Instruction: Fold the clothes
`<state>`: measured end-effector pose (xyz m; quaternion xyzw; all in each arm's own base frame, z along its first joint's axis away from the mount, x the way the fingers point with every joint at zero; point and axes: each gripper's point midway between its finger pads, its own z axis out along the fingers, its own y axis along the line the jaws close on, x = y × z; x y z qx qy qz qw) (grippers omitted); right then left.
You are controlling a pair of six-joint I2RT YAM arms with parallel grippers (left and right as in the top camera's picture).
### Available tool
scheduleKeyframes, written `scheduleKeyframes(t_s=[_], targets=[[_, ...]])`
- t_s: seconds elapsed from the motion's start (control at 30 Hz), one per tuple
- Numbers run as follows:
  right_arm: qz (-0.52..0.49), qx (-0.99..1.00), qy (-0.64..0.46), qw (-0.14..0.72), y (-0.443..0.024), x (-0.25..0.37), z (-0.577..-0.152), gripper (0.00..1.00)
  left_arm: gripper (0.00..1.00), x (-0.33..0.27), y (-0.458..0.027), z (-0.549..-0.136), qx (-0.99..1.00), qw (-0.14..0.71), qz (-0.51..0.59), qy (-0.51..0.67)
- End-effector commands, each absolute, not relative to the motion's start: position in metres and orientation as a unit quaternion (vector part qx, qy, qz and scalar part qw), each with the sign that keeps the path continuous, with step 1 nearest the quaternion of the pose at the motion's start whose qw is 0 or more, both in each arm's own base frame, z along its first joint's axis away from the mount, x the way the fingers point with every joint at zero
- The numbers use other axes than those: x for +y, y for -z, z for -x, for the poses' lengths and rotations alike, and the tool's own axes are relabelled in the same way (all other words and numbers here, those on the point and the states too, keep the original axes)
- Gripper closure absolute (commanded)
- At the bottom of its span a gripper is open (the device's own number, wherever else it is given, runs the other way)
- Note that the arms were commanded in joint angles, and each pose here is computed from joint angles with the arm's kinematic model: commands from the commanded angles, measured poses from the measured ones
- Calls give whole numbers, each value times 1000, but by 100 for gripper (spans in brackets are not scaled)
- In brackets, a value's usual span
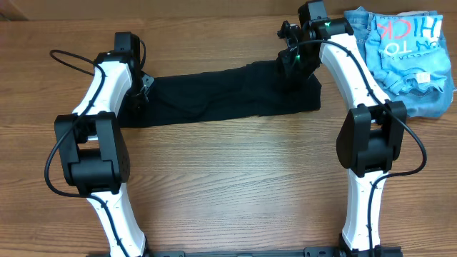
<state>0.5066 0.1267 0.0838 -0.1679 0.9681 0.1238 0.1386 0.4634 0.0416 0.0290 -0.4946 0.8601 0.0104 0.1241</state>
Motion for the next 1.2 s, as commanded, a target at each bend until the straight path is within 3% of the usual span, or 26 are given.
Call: scheduleKeyframes(t_s=[0.0,0.5,0.57,0.7,0.83,1.17], targets=[[169,968,-122,143,-87,125,-507,74,45,48,-19,-458,856,123,501,-35],[168,968,-122,142,-87,125,-507,74,48,51,-11,-449,855,115,504,-49],[168,968,-122,142,-87,125,-507,74,53,51,-11,-450,854,117,504,-48],[168,968,-122,142,-87,125,-507,74,78,52,-13,-455,853,125,504,-43],[169,968,-122,142,-87,125,-507,74,87,52,-27,-464,870,132,473,-43],[168,968,-122,142,-87,125,-507,74,78,57,-40,-409,882,33,456,-115]])
